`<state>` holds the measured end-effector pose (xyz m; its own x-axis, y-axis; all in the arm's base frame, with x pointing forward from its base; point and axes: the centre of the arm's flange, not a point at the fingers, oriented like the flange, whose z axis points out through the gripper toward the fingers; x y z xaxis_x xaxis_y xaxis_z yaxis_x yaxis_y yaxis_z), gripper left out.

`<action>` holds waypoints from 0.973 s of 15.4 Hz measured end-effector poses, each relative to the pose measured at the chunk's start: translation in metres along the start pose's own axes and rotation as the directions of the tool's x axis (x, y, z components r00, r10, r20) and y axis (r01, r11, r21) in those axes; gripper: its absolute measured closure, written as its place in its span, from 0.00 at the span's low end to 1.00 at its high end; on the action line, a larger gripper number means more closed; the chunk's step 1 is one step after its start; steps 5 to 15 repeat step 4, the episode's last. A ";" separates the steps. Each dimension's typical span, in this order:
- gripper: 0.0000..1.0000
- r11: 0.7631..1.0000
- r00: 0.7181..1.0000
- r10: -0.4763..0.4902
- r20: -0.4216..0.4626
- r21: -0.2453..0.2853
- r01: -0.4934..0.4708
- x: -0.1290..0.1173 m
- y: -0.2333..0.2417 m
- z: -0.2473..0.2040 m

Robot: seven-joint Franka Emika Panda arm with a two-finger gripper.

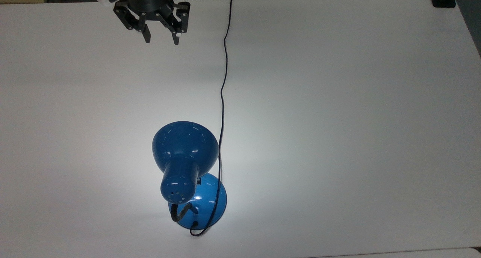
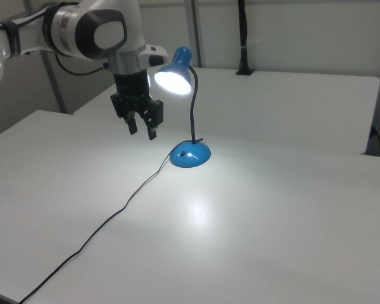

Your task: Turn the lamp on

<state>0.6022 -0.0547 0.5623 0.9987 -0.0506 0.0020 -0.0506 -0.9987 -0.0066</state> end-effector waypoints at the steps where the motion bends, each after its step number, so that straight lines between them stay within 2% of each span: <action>1: 0.26 1.000 1.000 0.007 -0.010 0.002 -0.007 -0.002 0.005 -0.006; 4: 0.00 1.000 1.000 0.014 0.001 0.006 -0.014 -0.008 0.010 -0.012; 15: 0.00 1.000 1.000 0.014 0.001 0.006 -0.014 -0.008 0.010 -0.012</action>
